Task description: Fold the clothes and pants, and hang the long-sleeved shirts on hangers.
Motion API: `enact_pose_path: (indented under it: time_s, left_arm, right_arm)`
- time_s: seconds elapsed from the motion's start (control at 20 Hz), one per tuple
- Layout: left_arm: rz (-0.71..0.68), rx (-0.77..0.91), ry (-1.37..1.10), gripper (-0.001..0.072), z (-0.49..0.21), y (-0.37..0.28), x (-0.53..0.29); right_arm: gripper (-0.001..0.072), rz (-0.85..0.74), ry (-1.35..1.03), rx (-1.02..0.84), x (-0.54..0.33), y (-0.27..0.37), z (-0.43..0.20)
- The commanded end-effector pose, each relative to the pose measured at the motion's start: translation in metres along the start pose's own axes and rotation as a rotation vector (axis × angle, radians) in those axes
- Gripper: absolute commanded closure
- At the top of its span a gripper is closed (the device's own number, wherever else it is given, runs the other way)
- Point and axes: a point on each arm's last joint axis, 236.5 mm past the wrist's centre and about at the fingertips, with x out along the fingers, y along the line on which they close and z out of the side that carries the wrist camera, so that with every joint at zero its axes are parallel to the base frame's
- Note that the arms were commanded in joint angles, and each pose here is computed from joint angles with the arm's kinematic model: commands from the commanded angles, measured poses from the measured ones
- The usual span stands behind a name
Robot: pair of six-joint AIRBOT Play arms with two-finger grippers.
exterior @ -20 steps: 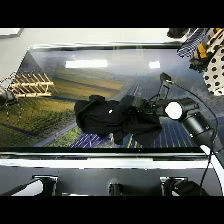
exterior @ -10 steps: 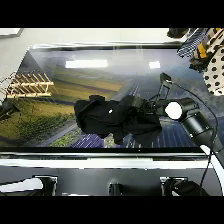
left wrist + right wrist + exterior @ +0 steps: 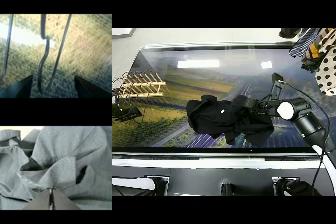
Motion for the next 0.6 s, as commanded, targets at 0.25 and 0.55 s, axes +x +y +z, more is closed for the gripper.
enact_pose_path:
  time_s: [0.25,0.55]
  left_arm:
    - [0.025,0.047,0.05,0.0324,-0.005,0.001,0.031]
    - [0.013,0.053,0.086,0.0458,-0.012,-0.002,0.046]
  right_arm:
    - [0.0691,-0.009,0.008,0.001,0.0,-0.002,-0.002]
    - [0.0691,-0.027,-0.001,-0.015,0.0,-0.006,0.0]
